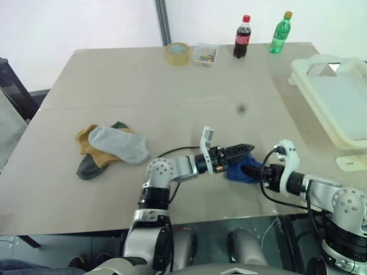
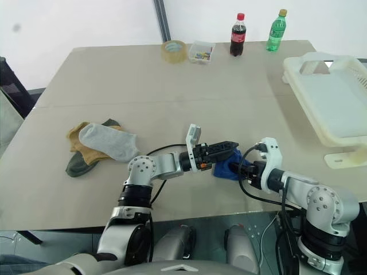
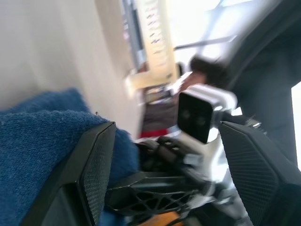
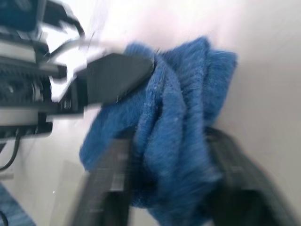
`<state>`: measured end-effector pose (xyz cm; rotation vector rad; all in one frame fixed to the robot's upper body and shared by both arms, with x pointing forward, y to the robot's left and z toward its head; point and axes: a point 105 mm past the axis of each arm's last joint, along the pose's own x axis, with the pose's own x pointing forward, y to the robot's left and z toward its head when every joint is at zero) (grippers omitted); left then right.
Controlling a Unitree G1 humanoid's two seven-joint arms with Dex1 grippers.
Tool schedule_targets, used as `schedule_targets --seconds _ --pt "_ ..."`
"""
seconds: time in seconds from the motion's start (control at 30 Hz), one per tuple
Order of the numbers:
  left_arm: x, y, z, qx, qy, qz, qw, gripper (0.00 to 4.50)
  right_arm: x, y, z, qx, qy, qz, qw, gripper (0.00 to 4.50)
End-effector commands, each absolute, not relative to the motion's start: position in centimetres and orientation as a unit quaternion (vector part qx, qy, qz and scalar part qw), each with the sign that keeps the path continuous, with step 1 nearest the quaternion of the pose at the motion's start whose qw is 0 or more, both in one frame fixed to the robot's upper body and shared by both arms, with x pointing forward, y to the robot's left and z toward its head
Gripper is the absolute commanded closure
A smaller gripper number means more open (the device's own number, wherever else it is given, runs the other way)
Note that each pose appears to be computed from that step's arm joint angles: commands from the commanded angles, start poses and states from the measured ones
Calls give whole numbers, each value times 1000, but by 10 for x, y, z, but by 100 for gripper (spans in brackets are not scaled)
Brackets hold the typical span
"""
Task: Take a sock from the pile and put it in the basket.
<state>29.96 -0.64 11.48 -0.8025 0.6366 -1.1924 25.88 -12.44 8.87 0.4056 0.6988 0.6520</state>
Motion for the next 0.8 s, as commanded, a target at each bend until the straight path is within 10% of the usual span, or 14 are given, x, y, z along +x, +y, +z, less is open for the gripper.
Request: schedule_targets --seconds 0.03,0.47,0.8 --pt "291 0 126 -246 214 -591 738 77 255 -117 81 187 359 326 854 417" --pt "285 23 130 100 -54 -599 792 77 267 -138 100 193 323 306 874 417" --pt "295 26 153 84 -143 -586 793 77 281 -187 183 113 246 311 911 417"
